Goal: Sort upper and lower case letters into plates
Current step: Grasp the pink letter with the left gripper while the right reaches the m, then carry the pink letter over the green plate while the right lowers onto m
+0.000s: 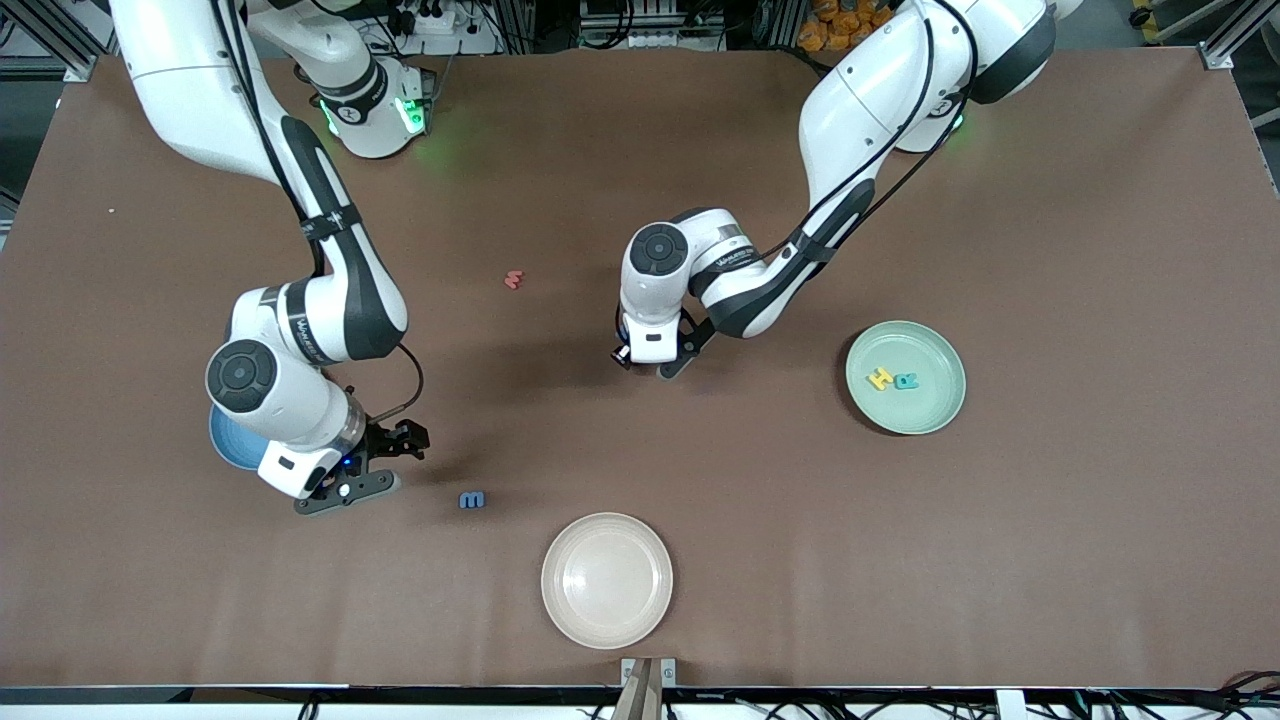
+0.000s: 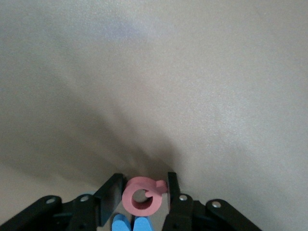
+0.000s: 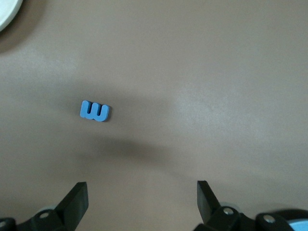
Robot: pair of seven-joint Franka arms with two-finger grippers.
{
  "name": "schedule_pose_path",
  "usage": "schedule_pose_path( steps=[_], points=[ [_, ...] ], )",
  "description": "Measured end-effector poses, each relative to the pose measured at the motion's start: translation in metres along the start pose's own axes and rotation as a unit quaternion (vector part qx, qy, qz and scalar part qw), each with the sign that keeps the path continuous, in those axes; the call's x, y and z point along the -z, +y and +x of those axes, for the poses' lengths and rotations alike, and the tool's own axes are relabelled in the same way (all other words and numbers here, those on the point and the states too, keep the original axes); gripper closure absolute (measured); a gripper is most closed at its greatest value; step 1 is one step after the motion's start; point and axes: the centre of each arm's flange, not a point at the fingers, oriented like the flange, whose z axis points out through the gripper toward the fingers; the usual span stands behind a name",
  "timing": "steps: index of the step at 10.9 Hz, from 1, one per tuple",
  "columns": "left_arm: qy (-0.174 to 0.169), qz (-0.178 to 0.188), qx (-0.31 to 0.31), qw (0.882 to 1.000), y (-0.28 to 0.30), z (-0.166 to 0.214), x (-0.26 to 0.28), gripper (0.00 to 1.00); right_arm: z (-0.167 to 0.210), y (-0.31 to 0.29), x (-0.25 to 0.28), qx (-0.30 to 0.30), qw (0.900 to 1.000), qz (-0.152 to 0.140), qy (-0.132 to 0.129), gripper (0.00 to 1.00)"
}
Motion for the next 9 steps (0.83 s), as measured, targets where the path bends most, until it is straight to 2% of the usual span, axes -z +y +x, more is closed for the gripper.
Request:
schedule_pose_path(
  steps=[6, 9],
  points=[
    [0.001, 0.007, 0.001, 1.0, 0.0, 0.001, 0.001, 0.59, 0.012, -0.006, -0.007, 0.043, 0.999, -0.001, 0.019, 0.0],
    [0.0, 0.015, 0.003, 1.0, -0.002, 0.004, 0.002, 0.59, 0.013, 0.012, -0.005, 0.076, 0.997, -0.005, 0.022, 0.0]
  ],
)
